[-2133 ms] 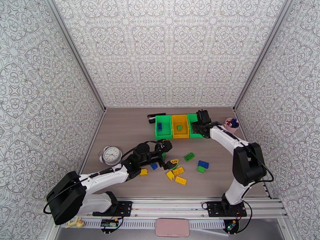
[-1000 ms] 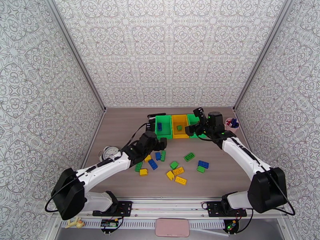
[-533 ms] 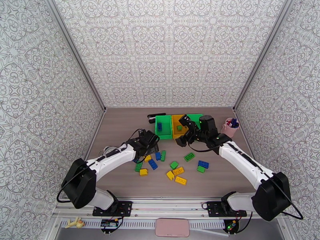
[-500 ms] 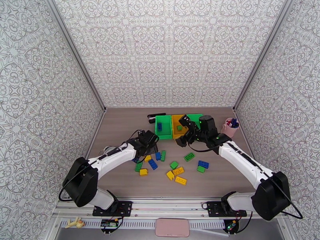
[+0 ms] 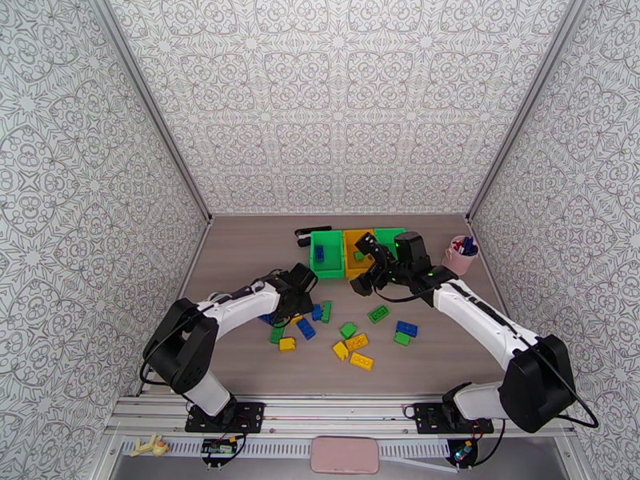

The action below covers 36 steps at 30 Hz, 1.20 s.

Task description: Sort the legos into containers by color

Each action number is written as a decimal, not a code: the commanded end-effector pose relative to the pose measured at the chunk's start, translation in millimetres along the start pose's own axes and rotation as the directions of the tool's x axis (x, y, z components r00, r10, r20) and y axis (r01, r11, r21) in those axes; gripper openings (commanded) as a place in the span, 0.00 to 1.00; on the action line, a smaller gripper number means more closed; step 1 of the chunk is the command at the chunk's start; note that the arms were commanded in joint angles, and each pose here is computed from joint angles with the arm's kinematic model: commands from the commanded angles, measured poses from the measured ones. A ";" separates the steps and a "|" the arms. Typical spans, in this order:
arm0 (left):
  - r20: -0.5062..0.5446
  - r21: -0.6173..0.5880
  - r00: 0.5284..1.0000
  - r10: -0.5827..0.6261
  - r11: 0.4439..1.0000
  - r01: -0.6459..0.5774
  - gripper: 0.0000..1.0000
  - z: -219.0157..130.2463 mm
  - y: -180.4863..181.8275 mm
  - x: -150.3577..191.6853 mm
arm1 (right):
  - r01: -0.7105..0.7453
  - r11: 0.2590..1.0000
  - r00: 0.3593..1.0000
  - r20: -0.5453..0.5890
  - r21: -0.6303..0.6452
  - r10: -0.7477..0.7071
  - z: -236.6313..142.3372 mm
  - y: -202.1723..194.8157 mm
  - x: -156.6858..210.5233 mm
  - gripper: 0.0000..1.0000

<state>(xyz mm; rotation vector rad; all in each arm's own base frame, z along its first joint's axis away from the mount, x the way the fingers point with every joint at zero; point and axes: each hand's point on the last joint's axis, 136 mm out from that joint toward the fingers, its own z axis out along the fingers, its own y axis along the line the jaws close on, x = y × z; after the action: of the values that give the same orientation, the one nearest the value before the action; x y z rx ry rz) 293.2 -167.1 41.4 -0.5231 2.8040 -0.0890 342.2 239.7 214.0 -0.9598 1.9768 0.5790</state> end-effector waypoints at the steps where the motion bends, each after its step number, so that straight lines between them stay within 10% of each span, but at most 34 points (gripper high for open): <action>1: -0.046 -0.026 0.999 -0.019 0.999 0.018 0.70 9.2 7.9 6.6 | 0.003 1.000 0.999 -0.033 -0.006 -0.003 5.8 1.9 11.6 1.00; 23: -0.036 -0.033 0.999 -0.005 0.999 0.004 0.36 11.1 6.1 -0.2 | 0.009 1.000 1.000 -0.026 0.023 -0.008 -1.2 -0.4 8.2 1.00; 36: 0.376 0.357 0.921 0.097 0.902 -0.241 0.34 -69.3 -81.1 -69.7 | -0.010 0.997 0.993 0.116 0.071 0.002 -26.0 -5.2 -8.2 1.00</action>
<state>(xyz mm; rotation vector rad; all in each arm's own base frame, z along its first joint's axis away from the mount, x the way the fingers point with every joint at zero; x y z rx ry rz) 339.7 -194.5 104.2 -0.3341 2.5395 -0.3598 333.6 228.3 219.5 -0.9162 1.9346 0.5483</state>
